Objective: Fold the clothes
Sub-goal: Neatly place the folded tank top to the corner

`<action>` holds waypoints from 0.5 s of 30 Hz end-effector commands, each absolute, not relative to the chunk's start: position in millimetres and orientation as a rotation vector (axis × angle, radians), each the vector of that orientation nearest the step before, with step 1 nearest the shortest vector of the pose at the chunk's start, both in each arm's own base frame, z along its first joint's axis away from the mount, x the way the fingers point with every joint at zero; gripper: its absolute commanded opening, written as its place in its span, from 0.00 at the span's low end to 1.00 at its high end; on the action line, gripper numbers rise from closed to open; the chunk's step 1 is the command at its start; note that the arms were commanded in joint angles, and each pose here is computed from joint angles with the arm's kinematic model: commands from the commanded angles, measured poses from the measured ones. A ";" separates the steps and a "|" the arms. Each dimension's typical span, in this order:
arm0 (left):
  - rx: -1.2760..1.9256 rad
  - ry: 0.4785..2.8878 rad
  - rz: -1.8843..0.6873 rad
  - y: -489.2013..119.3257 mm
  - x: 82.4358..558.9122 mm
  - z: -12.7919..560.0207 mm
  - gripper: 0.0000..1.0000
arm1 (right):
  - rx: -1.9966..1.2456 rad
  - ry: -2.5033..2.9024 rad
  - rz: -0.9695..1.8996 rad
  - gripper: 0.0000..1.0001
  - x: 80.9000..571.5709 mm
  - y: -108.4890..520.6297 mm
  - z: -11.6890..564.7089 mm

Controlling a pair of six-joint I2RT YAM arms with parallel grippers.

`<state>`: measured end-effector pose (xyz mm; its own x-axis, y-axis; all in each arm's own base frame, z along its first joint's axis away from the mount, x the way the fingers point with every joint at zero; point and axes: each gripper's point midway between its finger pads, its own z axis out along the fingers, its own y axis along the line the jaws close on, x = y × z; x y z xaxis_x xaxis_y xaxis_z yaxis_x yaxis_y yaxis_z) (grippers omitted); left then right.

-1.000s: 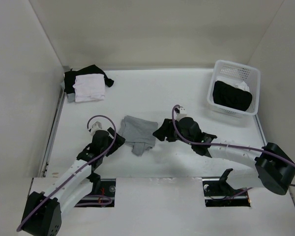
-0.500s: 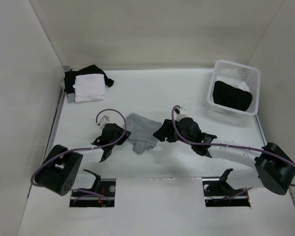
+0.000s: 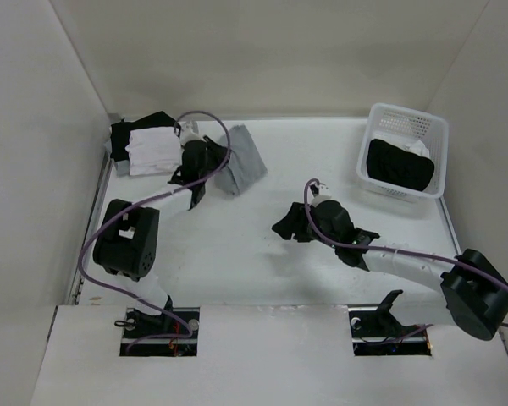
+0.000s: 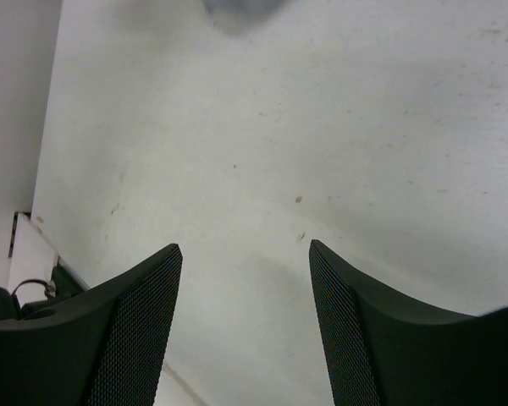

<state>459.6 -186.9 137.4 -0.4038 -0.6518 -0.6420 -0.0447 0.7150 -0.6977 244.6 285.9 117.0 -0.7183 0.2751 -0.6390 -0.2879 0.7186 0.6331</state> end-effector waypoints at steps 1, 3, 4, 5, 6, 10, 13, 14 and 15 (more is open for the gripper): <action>-0.507 1.692 -0.624 -126.2 515.4 208.6 0.00 | -0.002 2.122 0.970 0.66 252.4 281.9 127.8; -0.582 1.626 -0.565 -75.9 535.9 227.7 0.00 | -0.014 2.126 0.974 0.66 253.7 284.2 128.0; -0.627 1.600 -0.529 -48.9 543.5 232.2 0.00 | -0.019 2.131 0.977 0.66 254.5 285.9 127.6; -0.688 1.577 -0.492 -18.3 549.7 231.9 0.00 | -0.025 2.135 0.980 0.67 255.3 287.7 127.2; -0.762 1.552 -0.468 11.0 553.4 229.1 0.02 | -0.033 2.141 0.985 0.67 255.5 290.4 126.8; -1.094 1.520 -0.327 122.9 548.0 166.8 0.42 | -0.052 2.155 0.986 0.67 256.4 295.1 123.5; -1.266 1.538 -0.320 150.1 525.5 119.5 0.54 | -0.055 2.154 0.989 0.68 256.2 296.1 123.9; -1.312 1.513 -0.336 149.7 516.9 114.2 0.55 | -0.055 2.151 0.990 0.68 256.1 296.1 125.1; -1.328 1.485 -0.348 148.0 510.3 113.6 0.56 | -0.055 2.149 0.991 0.69 256.0 295.9 125.3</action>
<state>524.2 170.5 126.3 0.1626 -0.7900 -0.5911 -0.5329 0.4339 -0.7265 246.7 284.6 99.3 -0.7490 0.2402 -0.6175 -0.2758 0.7344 0.6201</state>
